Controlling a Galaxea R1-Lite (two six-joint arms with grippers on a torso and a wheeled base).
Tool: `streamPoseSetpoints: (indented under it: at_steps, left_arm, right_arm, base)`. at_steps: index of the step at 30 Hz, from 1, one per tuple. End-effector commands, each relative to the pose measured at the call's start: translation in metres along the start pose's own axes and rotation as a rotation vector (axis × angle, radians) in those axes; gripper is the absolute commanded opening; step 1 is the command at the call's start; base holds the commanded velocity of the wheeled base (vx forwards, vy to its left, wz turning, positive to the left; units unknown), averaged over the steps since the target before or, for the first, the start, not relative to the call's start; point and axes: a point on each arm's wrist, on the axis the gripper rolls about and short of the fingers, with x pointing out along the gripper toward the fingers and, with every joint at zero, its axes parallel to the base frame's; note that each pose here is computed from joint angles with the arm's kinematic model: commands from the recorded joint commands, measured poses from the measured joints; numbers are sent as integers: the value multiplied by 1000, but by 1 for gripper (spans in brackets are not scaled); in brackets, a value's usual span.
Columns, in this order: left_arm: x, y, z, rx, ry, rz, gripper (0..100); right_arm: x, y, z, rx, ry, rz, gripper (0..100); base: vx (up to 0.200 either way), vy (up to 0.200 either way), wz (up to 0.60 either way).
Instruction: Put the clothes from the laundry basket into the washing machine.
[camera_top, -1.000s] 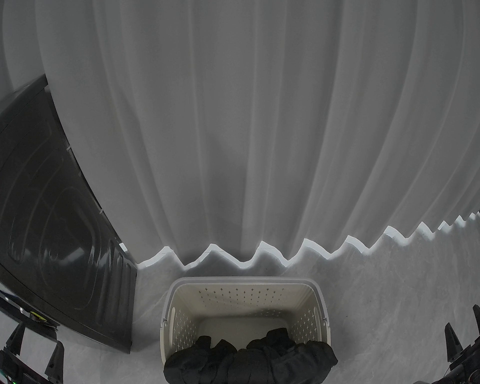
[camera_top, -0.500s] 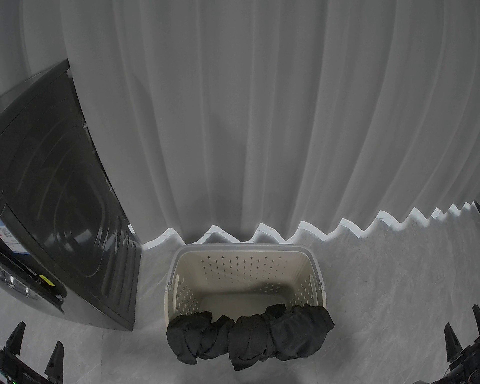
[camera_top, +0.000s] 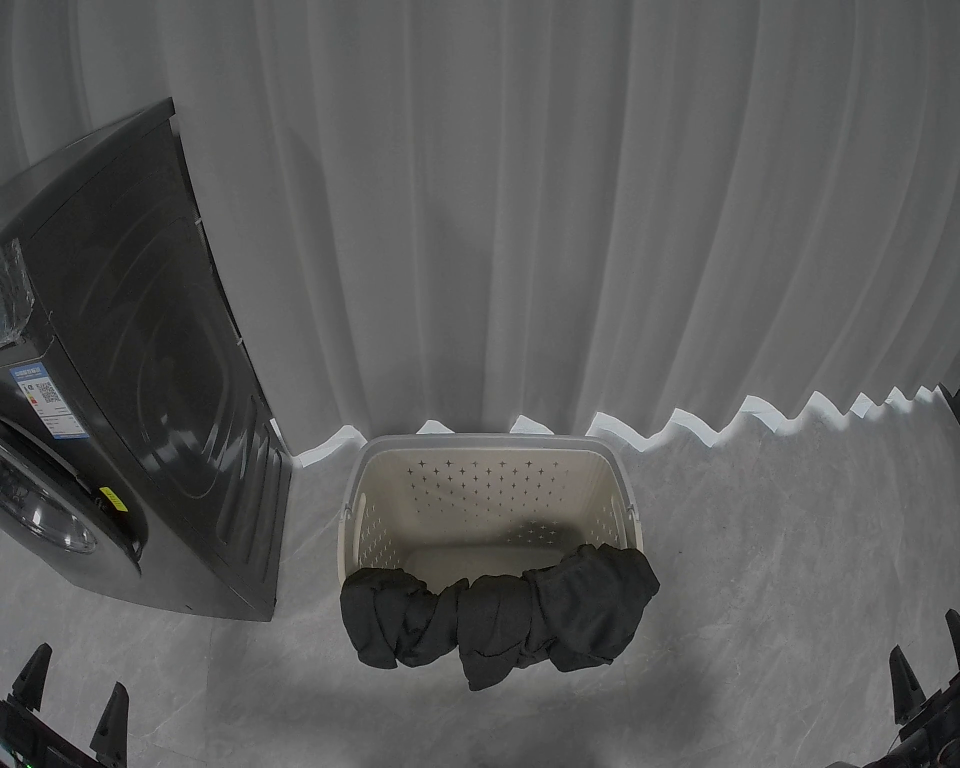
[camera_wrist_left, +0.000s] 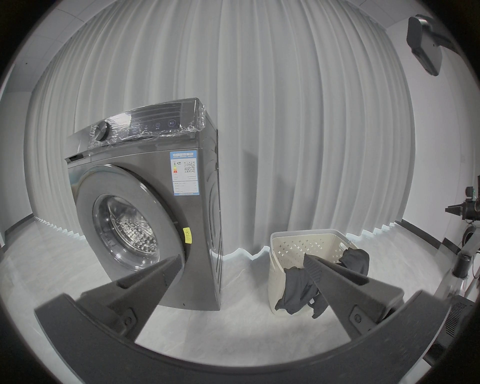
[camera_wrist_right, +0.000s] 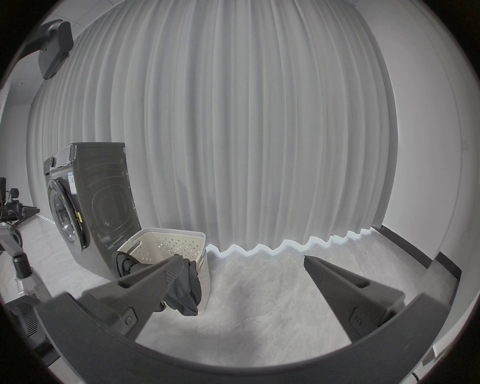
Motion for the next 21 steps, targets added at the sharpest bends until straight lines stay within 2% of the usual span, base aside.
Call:
streamPoseSetpoints:
  at_steps: [1,4,21]
  left_arm:
    - [0,0,-5,0,-1,-1,100]
    - [0,0,-5,-3,-1,-3,100]
    - [0,0,-5,-2,0,-3,100]
  right_arm:
    - [0,0,-5,-1,0,0,100]
    - [0,0,-5,-1,0,0,100]
    - [0,0,-5,-1,0,2,100]
  base:
    - [0,0,0]
    - [0,0,0]
    - [0,200,0]
